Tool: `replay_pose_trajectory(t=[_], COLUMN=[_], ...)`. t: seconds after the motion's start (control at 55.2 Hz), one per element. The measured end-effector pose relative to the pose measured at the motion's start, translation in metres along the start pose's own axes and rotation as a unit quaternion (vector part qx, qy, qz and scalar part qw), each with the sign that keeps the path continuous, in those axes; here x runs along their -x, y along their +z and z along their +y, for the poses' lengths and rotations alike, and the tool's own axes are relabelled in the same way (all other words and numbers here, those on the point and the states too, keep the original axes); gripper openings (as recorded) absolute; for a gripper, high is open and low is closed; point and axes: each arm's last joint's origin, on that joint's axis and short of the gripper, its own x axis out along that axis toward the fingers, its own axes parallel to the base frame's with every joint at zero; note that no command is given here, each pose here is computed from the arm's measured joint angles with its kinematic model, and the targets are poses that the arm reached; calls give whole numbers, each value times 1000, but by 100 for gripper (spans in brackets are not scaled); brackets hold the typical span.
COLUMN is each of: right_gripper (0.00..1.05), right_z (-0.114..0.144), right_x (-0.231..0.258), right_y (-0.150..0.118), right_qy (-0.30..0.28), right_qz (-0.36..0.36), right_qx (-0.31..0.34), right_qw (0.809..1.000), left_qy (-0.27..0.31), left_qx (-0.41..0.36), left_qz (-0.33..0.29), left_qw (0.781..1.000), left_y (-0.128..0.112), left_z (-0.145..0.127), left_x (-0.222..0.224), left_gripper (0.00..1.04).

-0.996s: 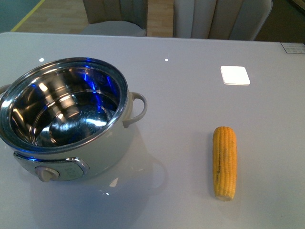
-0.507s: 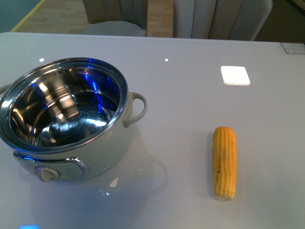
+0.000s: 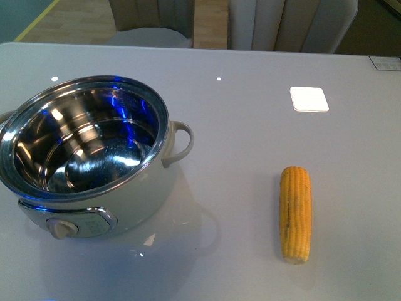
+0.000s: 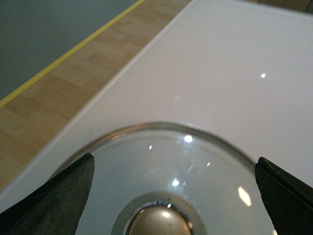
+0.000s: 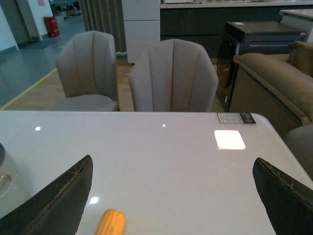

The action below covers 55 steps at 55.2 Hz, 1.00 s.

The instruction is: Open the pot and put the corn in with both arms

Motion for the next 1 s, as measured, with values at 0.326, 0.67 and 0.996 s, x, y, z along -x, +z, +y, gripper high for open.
replay_pose_trajectory(t=[0.326,0.67,0.996], right_gripper=[96,96,96], right_z=[0,0,0], right_x=[0,0,0], right_y=[0,0,0], right_qy=[0,0,0], right_qz=[0,0,0], right_qx=[0,0,0], right_qw=[1000,1000,1000], left_qy=[-81,-117,-176], left_qx=[2,30,-17], left_qz=[-94,-145,-140], left_qw=[992,982,974], left_y=[103,135,120], left_z=[-40,-76,-91], left_x=[82,139,159], left_gripper=[98,98,70])
